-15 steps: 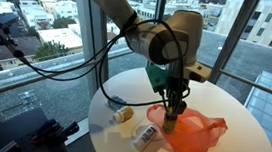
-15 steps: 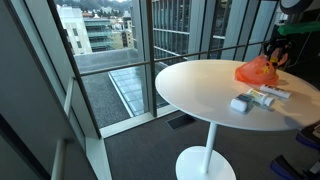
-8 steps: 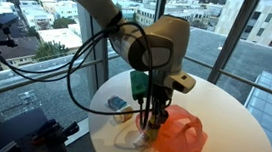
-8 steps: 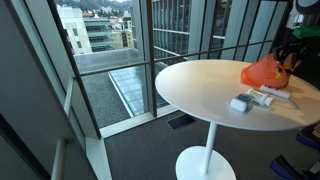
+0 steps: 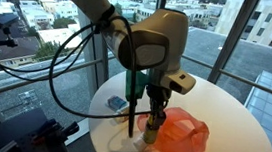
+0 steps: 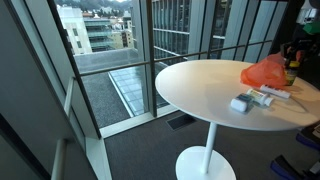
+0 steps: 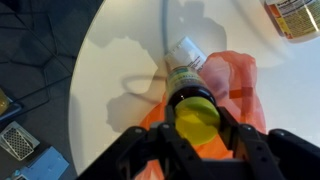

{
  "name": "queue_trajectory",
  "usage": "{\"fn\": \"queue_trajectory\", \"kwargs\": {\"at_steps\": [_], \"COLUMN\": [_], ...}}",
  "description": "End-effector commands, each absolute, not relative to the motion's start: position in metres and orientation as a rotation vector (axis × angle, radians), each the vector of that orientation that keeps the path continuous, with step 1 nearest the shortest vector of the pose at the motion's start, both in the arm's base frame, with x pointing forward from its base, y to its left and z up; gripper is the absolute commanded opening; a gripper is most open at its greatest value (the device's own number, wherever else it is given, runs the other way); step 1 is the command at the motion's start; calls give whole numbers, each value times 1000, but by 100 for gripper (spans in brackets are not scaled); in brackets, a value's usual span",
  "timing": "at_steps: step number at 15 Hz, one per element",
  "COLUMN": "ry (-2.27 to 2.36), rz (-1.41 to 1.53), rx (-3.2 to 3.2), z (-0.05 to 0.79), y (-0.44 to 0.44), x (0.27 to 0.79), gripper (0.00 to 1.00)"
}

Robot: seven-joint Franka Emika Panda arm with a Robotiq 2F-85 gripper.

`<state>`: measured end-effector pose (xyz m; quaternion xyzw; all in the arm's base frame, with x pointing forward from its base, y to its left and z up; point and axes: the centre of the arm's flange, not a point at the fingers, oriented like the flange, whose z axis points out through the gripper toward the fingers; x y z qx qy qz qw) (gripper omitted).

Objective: Pick up the brown medicine bottle with a yellow lid and put it in the orange plastic bag

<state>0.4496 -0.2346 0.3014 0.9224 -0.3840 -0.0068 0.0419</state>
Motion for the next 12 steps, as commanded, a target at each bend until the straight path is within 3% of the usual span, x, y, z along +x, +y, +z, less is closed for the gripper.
{"fn": "queue_trajectory", "kwargs": {"at_steps": [1,12], "ry": [-1183,-1161], "rz": [39,123], "rx": [2813,2791], "z": [316,336], "y": [-250,-276], "x": [453,507], "gripper": [20,20]}}
